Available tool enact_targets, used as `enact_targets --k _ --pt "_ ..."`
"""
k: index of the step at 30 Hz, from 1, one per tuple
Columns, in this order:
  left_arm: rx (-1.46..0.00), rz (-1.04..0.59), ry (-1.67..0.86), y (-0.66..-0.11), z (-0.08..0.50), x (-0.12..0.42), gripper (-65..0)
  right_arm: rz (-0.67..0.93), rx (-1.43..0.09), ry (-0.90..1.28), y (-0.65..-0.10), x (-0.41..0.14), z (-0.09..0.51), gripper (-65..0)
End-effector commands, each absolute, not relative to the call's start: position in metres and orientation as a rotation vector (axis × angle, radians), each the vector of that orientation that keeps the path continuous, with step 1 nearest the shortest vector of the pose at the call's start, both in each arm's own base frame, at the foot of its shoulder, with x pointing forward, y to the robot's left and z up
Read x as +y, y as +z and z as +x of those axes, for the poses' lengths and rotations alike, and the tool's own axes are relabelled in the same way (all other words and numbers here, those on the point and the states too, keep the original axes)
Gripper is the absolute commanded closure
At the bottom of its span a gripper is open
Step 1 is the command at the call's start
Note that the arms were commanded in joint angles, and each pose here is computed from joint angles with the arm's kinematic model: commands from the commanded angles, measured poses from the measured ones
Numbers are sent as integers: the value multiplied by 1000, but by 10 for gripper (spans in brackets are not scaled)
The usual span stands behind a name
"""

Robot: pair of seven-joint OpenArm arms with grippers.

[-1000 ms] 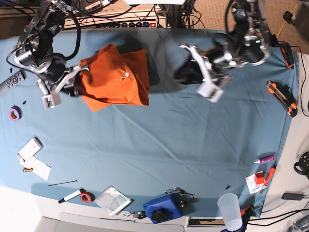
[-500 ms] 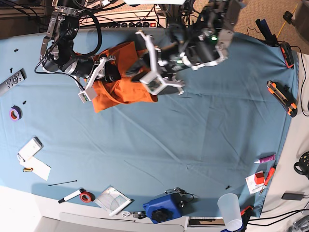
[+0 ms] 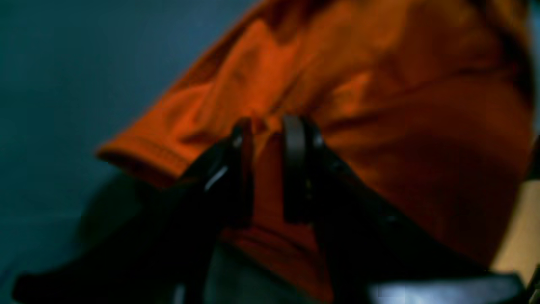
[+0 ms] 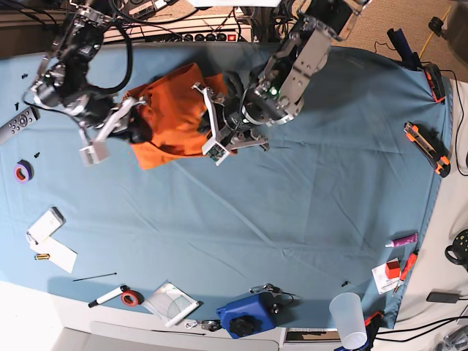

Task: Layout the t-shirt on the table in an organized manner, then fold the t-shirt properly
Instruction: 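Fold the other strip end over with the right gripper onto the stack, then grasp the folded bundle with the left gripper and drag it toward the table center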

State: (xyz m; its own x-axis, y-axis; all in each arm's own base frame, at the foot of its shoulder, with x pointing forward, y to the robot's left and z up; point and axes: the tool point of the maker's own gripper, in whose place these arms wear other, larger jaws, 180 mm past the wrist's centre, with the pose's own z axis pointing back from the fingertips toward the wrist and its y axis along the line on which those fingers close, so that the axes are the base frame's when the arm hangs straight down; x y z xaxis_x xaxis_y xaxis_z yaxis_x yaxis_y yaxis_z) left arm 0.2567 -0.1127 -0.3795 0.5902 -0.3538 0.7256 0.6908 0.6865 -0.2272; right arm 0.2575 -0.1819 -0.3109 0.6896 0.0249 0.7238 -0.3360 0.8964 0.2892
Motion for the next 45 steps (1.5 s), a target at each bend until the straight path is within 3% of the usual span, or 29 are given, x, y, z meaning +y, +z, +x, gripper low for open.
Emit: enact_targets --k 1,5,11,16,18,26,37,42,45 --pt "-662 -524 -652 -386 253 -114 -113 405 -847 212 -296 -189 264 -117" --pt "-595 -516 -659 -396 244 -112 -114 370 -866 163 -293 -207 262 -117" --pt "-727 -587 -676 -322 250 -127 -126 241 -871 125 -298 -233 265 -117" --pt "-833 -528 -550 -296 258 -120 -325 169 -853 118 -302 -244 264 -117" --pt "-822 -493 -497 -303 257 -114 -373 155 -847 118 -303 -247 264 -118" --pt "-693 -341 -238 -345 237 -76 -374 -67 -800 76 -297 -299 263 -117" --pt "-553 -527 -43 -370 222 -82 -370 -169 -794 114 -278 -327 265 -117" --pt "-474 -647 -63 -382 209 -105 -307 -174 -795 116 -277 -328 265 -117" --pt "-467 -759 -105 -373 205 -123 -304 -174 -796 116 -277 -328 266 -117"
